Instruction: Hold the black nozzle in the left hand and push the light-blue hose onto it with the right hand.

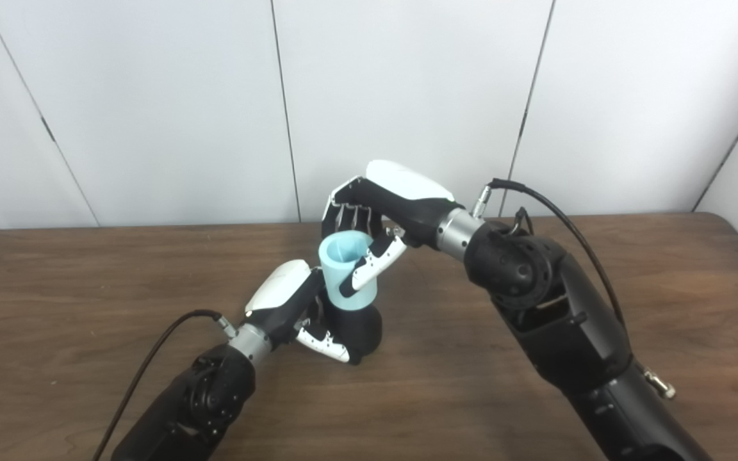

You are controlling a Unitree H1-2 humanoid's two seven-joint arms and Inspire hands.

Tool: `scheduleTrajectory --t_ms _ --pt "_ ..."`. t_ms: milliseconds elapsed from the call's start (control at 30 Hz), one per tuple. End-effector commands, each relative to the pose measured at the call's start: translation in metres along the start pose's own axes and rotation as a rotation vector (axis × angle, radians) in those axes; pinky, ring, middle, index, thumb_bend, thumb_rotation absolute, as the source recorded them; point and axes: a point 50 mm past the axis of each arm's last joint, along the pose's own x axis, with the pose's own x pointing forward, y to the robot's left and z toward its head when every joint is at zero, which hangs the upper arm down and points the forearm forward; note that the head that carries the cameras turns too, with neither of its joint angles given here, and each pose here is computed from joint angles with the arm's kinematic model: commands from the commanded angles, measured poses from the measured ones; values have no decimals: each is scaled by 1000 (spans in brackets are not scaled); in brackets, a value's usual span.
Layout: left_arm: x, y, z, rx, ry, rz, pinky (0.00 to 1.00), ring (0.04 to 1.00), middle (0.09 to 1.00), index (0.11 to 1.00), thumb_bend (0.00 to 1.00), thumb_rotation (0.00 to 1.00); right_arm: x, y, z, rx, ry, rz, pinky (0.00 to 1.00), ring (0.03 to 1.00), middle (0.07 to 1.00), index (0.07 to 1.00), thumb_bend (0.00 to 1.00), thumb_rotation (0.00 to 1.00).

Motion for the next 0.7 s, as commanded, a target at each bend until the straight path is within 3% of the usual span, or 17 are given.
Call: scheduleTrajectory --t_ms 0,67,100,200,433,667 --pt "3 2 -2 13 20 -19 286 403 409 519 520 0 -6 -21 19 -44 -134 27 499 647 748 771 791 15" --pt "4 2 -2 13 20 -20 294 403 462 494 526 0 -8 -26 21 -55 -170 29 679 856 897 868 886 86" --pt "5 2 -2 13 20 -21 295 403 469 491 526 0 -9 -29 22 -60 -184 26 757 910 938 887 911 125" --pt "5 1 -1 10 18 -21 284 386 474 488 527 0 -14 -37 25 -90 -201 -14 864 979 991 918 947 189" --pt "5 2 -3 11 17 -21 262 349 472 487 527 0 -22 -48 28 -145 -156 -89 933 1000 1000 958 966 228" --pt "5 3 -4 12 18 -20 264 371 475 487 527 0 -29 -43 28 -242 -105 -120 947 1000 1000 997 989 251"
